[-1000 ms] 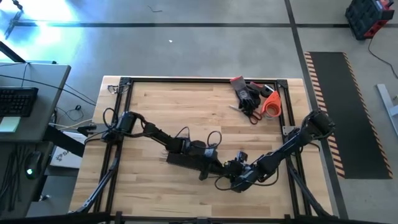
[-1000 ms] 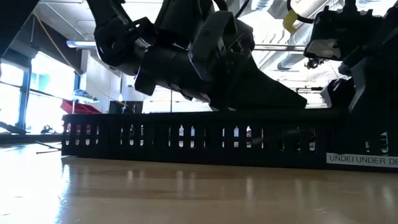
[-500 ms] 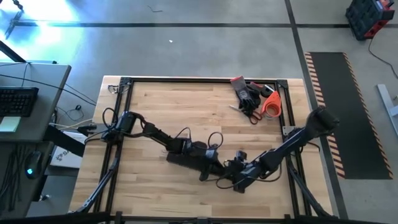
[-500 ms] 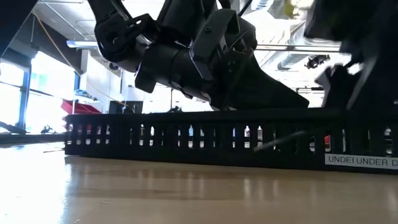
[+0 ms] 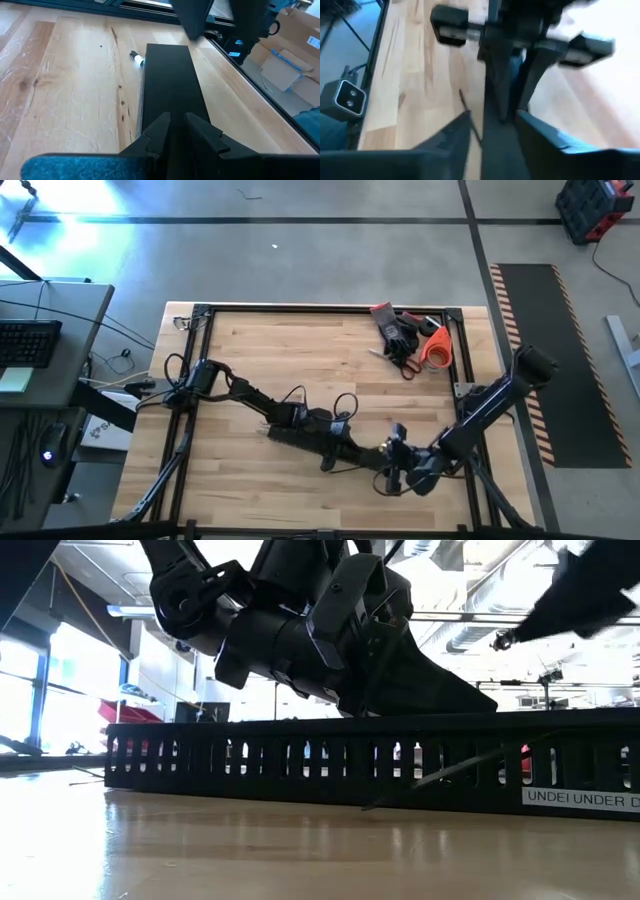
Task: Ziptie cables
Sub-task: Close the black cable duct
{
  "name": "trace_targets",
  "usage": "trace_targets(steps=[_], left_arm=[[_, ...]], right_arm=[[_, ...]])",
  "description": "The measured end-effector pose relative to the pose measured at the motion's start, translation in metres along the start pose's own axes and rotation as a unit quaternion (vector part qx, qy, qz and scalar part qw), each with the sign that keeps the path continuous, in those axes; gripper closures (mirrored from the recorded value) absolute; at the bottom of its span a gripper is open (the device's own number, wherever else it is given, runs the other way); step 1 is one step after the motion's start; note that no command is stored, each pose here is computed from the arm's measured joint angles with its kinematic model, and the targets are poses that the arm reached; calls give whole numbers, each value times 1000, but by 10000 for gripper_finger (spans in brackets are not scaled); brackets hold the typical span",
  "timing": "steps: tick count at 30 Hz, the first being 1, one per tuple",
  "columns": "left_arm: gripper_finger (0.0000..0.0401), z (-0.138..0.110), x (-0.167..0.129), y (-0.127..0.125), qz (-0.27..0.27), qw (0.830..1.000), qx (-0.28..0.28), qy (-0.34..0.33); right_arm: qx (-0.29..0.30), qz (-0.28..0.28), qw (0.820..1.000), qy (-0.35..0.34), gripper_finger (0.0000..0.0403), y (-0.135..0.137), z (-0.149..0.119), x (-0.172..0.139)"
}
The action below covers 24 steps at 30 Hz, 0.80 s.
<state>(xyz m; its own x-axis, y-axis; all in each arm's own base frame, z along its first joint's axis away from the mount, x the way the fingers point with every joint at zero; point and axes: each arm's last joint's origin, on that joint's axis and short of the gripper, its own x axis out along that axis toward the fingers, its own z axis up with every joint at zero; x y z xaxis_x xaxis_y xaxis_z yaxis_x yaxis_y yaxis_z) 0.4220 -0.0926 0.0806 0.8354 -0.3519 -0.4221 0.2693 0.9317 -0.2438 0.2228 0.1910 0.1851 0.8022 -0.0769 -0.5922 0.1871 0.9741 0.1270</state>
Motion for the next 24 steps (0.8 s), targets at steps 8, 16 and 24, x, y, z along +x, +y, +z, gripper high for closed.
trace_targets(steps=[8,16,24], left_arm=[[357,0,0,-1,1,1000,-1,-1],[357,0,0,-2,0,1000,-7,-3],[357,0,0,-2,4,1000,-7,-5]], right_arm=[[84,51,993,64,394,-6,-52,33],[-3,46,999,19,387,3,-23,17],[-33,37,998,-45,387,16,1,-2]])
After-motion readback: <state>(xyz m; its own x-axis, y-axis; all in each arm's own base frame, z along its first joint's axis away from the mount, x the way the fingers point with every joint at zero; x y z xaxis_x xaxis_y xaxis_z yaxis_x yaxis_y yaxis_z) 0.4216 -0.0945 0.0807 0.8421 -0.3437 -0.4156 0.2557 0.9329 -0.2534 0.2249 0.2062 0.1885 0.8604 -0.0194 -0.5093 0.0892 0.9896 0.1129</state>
